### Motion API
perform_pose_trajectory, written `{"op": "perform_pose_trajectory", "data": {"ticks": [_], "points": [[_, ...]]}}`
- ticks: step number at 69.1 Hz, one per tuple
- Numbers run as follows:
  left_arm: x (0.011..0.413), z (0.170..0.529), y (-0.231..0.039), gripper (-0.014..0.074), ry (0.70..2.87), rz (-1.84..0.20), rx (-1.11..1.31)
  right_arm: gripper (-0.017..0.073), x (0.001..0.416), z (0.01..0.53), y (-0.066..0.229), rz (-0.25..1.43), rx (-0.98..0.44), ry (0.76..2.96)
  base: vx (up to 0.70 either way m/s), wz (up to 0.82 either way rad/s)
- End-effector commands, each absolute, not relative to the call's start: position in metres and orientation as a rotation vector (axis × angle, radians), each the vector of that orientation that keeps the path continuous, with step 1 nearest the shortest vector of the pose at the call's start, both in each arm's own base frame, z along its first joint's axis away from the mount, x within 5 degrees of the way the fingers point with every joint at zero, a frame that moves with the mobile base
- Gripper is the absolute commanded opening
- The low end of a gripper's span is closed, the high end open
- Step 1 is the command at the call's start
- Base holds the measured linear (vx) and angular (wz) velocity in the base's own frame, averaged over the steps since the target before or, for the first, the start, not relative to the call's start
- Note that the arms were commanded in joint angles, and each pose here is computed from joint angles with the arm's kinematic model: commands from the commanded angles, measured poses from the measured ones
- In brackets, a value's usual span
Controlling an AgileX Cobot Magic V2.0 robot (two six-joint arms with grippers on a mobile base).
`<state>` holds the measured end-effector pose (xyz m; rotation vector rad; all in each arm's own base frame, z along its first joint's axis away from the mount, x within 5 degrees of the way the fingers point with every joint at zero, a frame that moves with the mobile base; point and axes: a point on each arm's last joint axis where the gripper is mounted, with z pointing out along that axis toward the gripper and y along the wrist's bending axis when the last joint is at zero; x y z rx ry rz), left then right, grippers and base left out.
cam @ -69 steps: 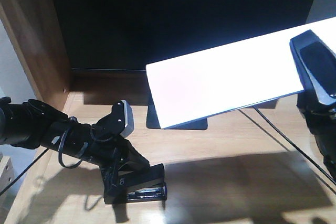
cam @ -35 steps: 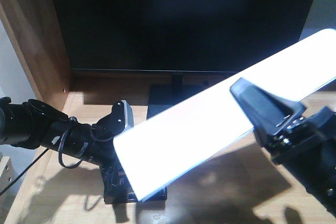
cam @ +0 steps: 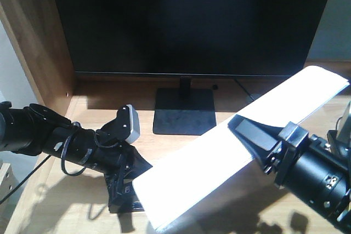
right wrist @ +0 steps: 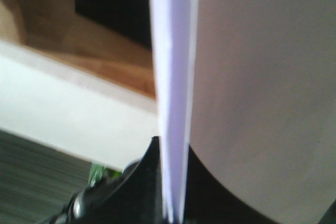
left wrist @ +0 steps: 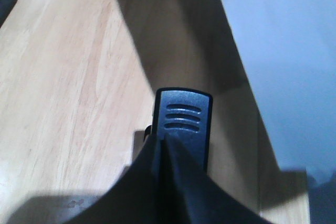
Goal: Grab stapler and paper to desk for stapling
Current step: 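Lower the white paper with the right gripper toward the desk, then lay the paper flat on the desk beside the stapler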
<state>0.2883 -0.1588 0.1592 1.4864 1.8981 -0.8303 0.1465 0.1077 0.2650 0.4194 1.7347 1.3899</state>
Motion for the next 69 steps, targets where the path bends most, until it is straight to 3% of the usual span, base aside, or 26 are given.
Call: {"op": "perform_pose_trajectory", "data": {"ticks": [1,9,23,49,54,69], "points": [[0.29,0.181,-0.164,-0.0006,1.824,-0.864,1.444,-0.0003,0.154,0.284,0.098,1.406,0.419,1.582,0.0,0.0],[0.29,0.181,-0.164,-0.0006,1.824,-0.864,1.444,-0.0003,0.162,0.285,0.085,1.363,0.473,1.534,0.0,0.0],[0.29,0.181,-0.164,-0.0006,1.824,-0.864,1.444,-0.0003,0.171,0.279,0.067,1.299,0.446,1.586,0.0,0.0],[0.29,0.181,-0.164,-0.0006,1.824,-0.864,1.444,-0.0003,0.189,0.245,0.03,1.652,0.34,1.722,0.0,0.0],[0.29,0.181,-0.164,-0.0006,1.824,-0.864,1.444,-0.0003,0.192,0.233,0.024,1.65,0.383,1.793,0.0,0.0],[0.29,0.181,-0.164,-0.0006,1.824,-0.864,1.445,-0.0003,0.189,0.213,0.027,1.659,0.323,1.977,0.0,0.0]]}}
